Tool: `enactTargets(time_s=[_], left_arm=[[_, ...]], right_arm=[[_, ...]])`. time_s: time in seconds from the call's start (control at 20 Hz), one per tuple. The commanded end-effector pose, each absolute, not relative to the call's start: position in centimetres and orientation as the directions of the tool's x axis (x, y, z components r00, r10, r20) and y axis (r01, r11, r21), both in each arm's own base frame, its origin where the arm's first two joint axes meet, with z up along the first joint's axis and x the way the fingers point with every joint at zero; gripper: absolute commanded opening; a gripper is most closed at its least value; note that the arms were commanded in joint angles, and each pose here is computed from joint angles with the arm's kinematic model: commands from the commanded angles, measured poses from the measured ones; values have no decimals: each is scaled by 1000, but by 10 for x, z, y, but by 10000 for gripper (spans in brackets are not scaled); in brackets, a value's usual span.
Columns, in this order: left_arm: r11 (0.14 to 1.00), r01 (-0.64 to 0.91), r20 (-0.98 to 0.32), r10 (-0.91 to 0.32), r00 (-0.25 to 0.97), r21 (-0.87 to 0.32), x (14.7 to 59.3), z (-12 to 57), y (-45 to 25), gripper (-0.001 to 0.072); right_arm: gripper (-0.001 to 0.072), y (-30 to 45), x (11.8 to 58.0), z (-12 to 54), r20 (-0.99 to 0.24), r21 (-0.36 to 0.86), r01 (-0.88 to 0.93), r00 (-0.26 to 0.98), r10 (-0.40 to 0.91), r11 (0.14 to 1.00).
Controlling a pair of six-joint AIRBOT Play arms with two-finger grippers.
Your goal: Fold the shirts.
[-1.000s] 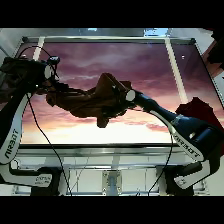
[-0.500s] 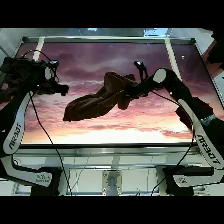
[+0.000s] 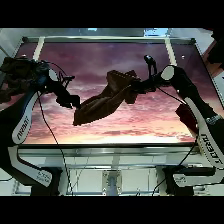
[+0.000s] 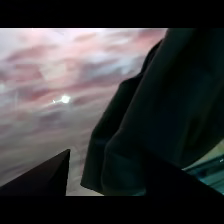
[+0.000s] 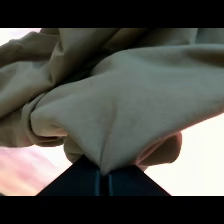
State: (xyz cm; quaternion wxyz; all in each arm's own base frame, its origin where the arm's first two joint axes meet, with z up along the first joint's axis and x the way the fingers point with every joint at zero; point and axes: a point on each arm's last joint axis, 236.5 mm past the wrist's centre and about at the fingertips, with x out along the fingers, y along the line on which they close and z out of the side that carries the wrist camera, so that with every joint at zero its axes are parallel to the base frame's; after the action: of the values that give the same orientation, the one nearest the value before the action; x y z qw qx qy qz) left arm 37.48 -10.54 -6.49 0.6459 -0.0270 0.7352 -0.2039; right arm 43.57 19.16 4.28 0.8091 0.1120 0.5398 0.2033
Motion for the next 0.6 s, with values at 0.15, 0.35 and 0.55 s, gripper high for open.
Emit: enactTargets(time_s=[0.15, 0.35, 0.55], left_arm=[[768, 266, -810, -525, -260, -583, 354, -41, -158, 13], [713, 256, -757, -613, -224, -653, 364, -22, -179, 10], [500, 377, -546, -838, -17, -780, 408, 102, -226, 9]], right_arm=[[31, 189, 440, 44, -824, 388, -217, 352, 443, 896], [30, 173, 441, 57, -832, 309, -251, 395, 389, 917], [30, 123, 433, 138, -761, 176, -247, 580, 291, 953]])
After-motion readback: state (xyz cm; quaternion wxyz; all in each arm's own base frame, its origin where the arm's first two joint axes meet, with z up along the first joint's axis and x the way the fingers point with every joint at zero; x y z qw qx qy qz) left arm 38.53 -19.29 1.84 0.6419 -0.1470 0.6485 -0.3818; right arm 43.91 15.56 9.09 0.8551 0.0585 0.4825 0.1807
